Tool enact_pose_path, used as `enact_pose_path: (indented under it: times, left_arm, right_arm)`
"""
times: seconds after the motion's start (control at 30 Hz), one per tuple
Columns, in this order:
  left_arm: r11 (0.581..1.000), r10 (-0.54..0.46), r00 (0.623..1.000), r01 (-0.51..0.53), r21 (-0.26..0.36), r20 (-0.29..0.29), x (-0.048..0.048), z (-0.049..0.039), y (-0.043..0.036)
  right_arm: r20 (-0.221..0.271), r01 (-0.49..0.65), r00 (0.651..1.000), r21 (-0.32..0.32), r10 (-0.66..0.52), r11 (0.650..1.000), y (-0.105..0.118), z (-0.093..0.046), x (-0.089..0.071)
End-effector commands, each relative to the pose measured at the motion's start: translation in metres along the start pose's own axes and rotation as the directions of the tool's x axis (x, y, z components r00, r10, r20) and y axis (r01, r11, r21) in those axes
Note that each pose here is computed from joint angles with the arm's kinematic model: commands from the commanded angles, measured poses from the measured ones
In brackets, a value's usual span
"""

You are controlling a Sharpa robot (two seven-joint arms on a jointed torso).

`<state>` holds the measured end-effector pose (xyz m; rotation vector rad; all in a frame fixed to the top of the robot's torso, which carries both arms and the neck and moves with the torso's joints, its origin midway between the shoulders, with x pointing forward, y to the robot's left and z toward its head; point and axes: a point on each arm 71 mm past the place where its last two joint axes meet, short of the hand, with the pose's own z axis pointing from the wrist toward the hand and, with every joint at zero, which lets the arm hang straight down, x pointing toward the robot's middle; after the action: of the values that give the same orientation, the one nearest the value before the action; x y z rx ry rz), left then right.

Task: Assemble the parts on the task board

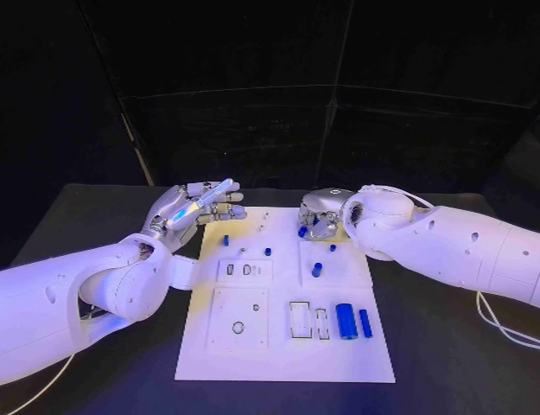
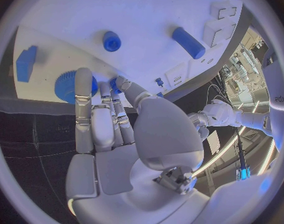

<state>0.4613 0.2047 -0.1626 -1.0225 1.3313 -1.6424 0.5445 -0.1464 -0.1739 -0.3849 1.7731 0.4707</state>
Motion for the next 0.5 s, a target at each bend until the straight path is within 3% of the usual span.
enact_pose_path:
  times: [0.03,0.5]
  left_arm:
    - [1.000,-0.002,1.000,0.003,0.013,-0.019,0.0021,0.0005,-0.0021]
    - [1.000,-0.002,1.000,0.002,0.008,-0.021,0.0021,0.0005,-0.0030]
  right_arm:
    - [-0.008,-0.002,1.000,-0.005,0.002,1.000,0.0008,0.0011,-0.0007]
    - [-0.020,-0.015,1.000,0.004,0.015,1.000,0.0008,0.0043,0.0002]
